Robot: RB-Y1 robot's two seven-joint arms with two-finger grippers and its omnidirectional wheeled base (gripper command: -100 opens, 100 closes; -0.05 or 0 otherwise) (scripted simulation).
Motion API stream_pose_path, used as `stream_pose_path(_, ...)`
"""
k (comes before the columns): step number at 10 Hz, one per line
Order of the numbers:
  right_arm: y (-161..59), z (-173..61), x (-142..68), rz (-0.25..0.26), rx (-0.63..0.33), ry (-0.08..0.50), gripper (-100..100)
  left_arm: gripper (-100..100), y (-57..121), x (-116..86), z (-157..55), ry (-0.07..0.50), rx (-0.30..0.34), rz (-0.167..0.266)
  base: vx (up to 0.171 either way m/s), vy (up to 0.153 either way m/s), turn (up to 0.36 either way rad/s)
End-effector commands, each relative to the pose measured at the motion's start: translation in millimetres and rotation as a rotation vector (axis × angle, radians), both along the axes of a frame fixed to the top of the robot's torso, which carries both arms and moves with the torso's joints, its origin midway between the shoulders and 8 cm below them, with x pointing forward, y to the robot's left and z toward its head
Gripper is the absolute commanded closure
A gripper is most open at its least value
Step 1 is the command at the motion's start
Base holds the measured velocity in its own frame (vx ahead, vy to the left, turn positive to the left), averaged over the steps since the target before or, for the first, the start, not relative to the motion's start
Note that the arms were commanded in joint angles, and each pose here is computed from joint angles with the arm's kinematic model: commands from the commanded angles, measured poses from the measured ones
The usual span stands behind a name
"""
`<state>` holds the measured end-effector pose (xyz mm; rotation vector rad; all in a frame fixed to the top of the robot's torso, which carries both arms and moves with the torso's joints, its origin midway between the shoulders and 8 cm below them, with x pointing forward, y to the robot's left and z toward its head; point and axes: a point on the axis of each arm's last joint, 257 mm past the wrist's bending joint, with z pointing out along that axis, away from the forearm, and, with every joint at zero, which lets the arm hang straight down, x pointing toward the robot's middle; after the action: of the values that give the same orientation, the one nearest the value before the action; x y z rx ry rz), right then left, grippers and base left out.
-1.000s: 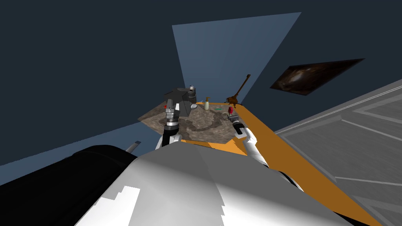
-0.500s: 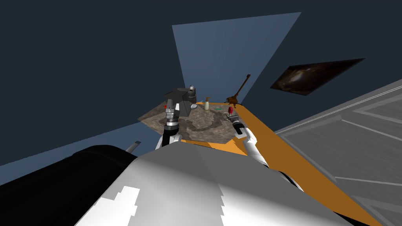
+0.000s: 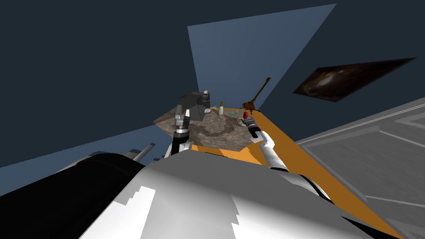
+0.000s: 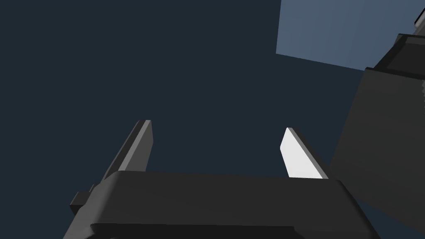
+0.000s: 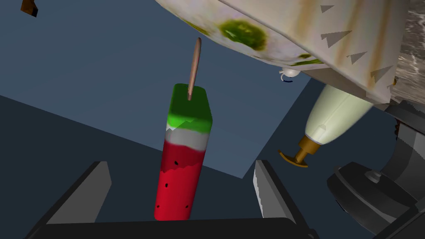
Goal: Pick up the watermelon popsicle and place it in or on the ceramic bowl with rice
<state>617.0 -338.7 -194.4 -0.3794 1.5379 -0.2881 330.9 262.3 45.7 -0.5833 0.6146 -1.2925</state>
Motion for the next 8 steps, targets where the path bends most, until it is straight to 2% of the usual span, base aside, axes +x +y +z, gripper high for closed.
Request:
stream_pose_path(1, -9.4, 9.2, 6.7, -0.016, 0.001, 0.000, -100, 0, 0.0, 0.0, 0.0, 0.000, 0.000, 0.000, -0.070, -0.009, 0.077)
stream_pose_path(4, -25.8, 28.5, 19.0, -0.047, 0.000, -0.005, -100, 0, 0.0, 0.0, 0.0, 0.000, 0.000, 0.000, -0.074, -0.001, 0.089)
stream_pose_path(5, -21.7, 25.8, 16.3, -0.038, -0.002, -0.005, -100, 0, 0.0, 0.0, 0.0, 0.000, 0.000, 0.000, -0.028, -0.002, 0.013)
stream_pose_path(6, -22.8, 26.4, 16.7, -0.041, 0.001, -0.004, 0, 0, 0.0, 0.0, 0.0, 0.000, 0.000, 0.000, -0.006, 0.000, -0.003)
stream_pose_path(8, -22.7, 26.3, 16.7, -0.041, 0.000, -0.004, 0, 0, 0.0, 0.0, 0.0, 0.000, 0.000, 0.000, 0.000, 0.000, 0.000)
